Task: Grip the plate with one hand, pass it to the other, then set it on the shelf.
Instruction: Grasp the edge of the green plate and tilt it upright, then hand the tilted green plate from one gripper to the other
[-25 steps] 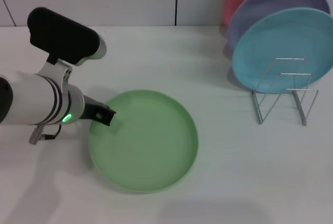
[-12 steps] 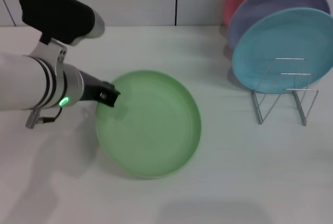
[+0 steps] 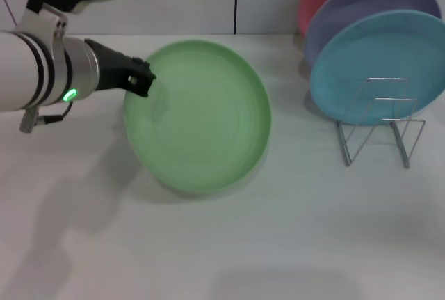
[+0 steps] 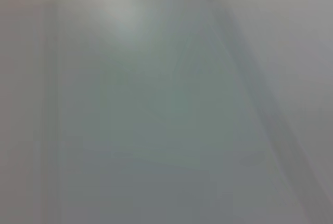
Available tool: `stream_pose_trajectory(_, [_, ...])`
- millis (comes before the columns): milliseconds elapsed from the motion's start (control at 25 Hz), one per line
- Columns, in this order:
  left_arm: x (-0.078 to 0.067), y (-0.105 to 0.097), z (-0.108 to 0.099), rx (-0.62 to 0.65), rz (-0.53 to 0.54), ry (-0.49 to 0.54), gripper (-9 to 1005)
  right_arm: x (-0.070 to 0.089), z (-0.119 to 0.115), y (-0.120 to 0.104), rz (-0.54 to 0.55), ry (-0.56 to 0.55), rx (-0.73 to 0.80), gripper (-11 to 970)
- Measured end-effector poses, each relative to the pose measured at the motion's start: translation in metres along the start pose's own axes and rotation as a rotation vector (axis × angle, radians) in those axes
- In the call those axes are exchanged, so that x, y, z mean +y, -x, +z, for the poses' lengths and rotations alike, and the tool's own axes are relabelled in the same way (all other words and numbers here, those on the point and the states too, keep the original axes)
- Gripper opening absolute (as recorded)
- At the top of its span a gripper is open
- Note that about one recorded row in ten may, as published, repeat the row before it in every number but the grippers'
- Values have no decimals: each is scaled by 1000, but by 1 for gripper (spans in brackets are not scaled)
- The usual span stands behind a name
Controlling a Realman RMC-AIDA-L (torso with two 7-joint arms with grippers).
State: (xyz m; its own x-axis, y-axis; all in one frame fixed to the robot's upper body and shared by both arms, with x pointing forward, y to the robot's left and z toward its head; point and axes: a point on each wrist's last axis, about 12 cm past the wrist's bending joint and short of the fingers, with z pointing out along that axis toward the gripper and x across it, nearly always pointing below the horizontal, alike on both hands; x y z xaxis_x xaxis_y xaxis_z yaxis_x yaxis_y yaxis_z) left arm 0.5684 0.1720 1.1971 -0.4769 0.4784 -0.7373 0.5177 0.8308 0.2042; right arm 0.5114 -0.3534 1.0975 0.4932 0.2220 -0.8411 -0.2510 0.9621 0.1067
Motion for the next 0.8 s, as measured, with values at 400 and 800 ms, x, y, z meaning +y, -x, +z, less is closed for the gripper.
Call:
stream_pose_trajectory(400, [8,14,-16,-94,26,32,48,54,123,24,260,537,402,831])
stream_pose_trajectory(800, [9,1,-28,-126,47,22,56,58,125,28,276,514,745,832])
